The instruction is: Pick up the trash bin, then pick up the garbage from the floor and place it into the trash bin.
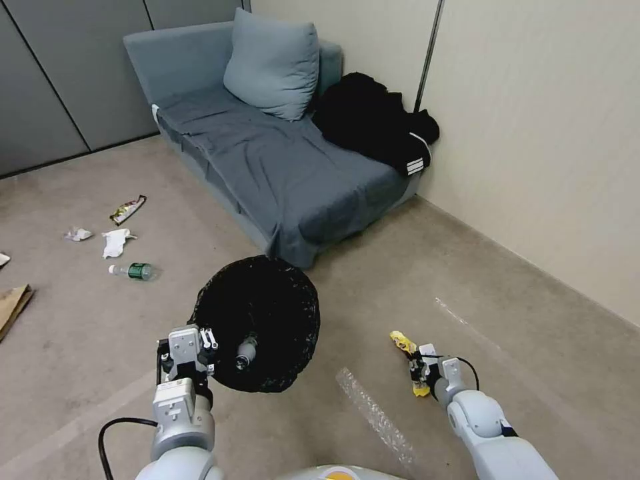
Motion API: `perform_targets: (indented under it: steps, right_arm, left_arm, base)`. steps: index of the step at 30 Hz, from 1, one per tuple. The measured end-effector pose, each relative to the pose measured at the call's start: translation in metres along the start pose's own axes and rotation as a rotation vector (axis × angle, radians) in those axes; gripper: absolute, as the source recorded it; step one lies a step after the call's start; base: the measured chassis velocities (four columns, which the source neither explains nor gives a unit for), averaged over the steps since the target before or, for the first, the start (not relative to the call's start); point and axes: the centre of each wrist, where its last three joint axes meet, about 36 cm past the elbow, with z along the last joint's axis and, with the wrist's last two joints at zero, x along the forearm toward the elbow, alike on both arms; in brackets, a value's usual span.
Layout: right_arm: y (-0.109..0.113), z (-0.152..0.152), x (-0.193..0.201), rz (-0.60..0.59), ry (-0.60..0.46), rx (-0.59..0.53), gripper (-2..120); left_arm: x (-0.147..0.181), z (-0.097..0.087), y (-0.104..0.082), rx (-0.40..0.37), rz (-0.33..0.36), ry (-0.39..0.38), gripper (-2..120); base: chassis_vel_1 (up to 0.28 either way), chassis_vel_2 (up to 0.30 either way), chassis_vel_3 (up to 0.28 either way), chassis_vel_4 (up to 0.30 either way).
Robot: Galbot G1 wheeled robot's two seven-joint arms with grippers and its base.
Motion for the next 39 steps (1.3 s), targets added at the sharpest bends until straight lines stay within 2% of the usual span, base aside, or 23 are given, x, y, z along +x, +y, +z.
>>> perform_targets:
  steps: [7, 11, 14, 15, 18, 20, 21, 24, 25, 28, 29, 31, 36, 39]
  right_arm:
    - [0.000, -0.007, 0.018, 0.009, -0.053, 0.011, 0]
    - [0.007, -0.022, 0.037, -0.002, -0.136, 0.032, 0]
    - [0.028, -0.071, 0.071, -0.063, -0.321, 0.030, 0]
    - [0.028, -0.071, 0.071, -0.063, -0.321, 0.030, 0]
    - [0.052, -0.115, 0.105, -0.220, -0.560, 0.009, 0]
    - [0.055, -0.119, 0.110, -0.246, -0.594, 0.013, 0]
    - [0.067, -0.139, 0.128, -0.348, -0.729, 0.048, 0]
    - [0.092, -0.163, 0.159, -0.495, -0.862, 0.115, 0]
    - [0.092, -0.163, 0.159, -0.495, -0.862, 0.115, 0]
    - [0.114, -0.167, 0.175, -0.609, -0.885, 0.165, 0]
    - [0.114, -0.167, 0.175, -0.609, -0.885, 0.165, 0]
    - [0.130, -0.164, 0.175, -0.669, -0.874, 0.194, 0]
    - [0.148, -0.158, 0.158, -0.719, -0.840, 0.227, 0]
    - [0.159, -0.154, 0.144, -0.728, -0.808, 0.210, 0]
  left_arm:
    - [-0.001, 0.002, -0.002, -0.004, 0.010, 0.003, 2]
    - [0.000, 0.002, -0.002, -0.007, 0.016, 0.003, 2]
    - [0.000, 0.002, -0.003, -0.008, 0.020, 0.004, 2]
    - [0.000, 0.002, -0.003, -0.008, 0.020, 0.004, 2]
    - [0.000, 0.004, -0.004, -0.005, 0.029, 0.013, 2]
    - [0.000, 0.004, -0.005, -0.006, 0.030, 0.013, 2]
    - [-0.001, 0.005, -0.005, -0.009, 0.037, 0.016, 2]
    - [-0.001, 0.007, -0.007, -0.020, 0.047, 0.019, 2]
    - [-0.001, 0.007, -0.007, -0.020, 0.047, 0.019, 2]
    - [0.001, 0.009, -0.013, -0.028, 0.066, 0.022, 2]
    - [0.001, 0.009, -0.013, -0.028, 0.066, 0.022, 2]
    - [0.003, 0.012, -0.020, -0.033, 0.080, 0.027, 2]
    - [0.007, 0.016, -0.025, -0.039, 0.088, 0.029, 2]
    - [0.010, 0.016, -0.027, -0.040, 0.093, 0.030, 2]
  base:
    - [0.000, 0.000, 0.000, 0.000]
    - [0.000, 0.000, 0.000, 0.000]
    - [0.000, 0.000, 0.000, 0.000]
    - [0.000, 0.000, 0.000, 0.000]
    - [0.000, 0.000, 0.000, 0.000]
    - [0.000, 0.000, 0.000, 0.000]
    - [0.000, 0.000, 0.000, 0.000]
    - [0.000, 0.000, 0.000, 0.000]
    - [0.000, 0.000, 0.000, 0.000]
    - [0.000, 0.000, 0.000, 0.000]
    - [0.000, 0.000, 0.000, 0.000]
    - [0.000, 0.000, 0.000, 0.000]
    - [0.000, 0.000, 0.000, 0.000]
    - [0.000, 0.000, 0.000, 0.000]
